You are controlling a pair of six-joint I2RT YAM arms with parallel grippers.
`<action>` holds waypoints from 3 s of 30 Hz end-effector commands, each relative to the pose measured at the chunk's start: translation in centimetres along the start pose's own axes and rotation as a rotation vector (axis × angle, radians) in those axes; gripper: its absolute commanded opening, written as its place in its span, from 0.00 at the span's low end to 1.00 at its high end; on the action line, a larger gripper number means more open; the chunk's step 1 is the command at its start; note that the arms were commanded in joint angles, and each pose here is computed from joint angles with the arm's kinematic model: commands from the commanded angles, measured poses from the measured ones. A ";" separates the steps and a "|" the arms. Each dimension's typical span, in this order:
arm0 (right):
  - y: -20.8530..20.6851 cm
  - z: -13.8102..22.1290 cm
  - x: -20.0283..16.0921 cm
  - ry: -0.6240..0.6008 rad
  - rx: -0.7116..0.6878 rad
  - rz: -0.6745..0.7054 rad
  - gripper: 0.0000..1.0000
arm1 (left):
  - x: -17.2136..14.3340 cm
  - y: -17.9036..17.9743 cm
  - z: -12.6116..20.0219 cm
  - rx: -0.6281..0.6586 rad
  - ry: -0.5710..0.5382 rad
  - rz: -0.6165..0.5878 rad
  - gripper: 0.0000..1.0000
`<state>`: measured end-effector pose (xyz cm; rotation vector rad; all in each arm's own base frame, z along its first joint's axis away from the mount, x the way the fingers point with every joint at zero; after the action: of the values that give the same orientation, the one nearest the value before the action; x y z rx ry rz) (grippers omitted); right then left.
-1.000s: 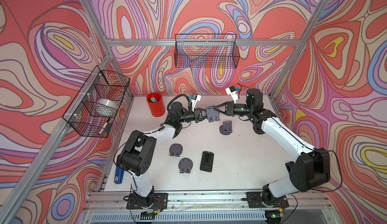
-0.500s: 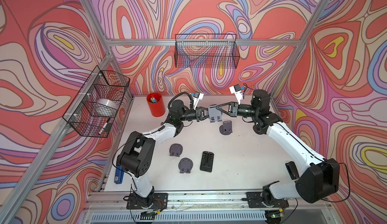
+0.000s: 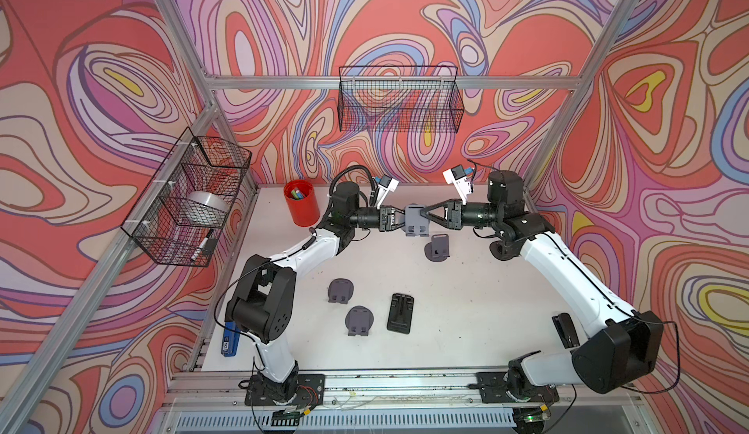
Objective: Open the phone stand
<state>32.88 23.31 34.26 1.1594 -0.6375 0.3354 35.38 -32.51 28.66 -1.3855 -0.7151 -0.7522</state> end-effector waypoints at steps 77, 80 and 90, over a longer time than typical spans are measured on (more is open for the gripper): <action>1.3 -1.3 -4.3 0.102 -0.174 0.550 0.00 | -0.1 3.5 1.0 0.074 0.057 0.319 0.00; 1.4 -1.4 -4.3 0.109 -0.172 0.556 0.00 | -0.1 3.5 1.0 0.075 0.058 0.321 0.00; 1.8 -1.6 -4.0 0.106 -0.165 0.532 0.04 | 0.1 3.3 1.1 0.081 0.044 0.303 0.00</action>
<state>30.10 25.69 32.31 0.7953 -0.8805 0.7717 35.58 -32.11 27.03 -1.4190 -0.4258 -0.6211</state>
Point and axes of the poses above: each gripper's point midway between its finger pads, its own z axis back along the fingers, its own y axis along the line the jaws close on, x = y × z, the point moved 1 cm from there along z, back along the fingers, and after that the axes turned 12 degrees about -z, right-handed, at the moved point
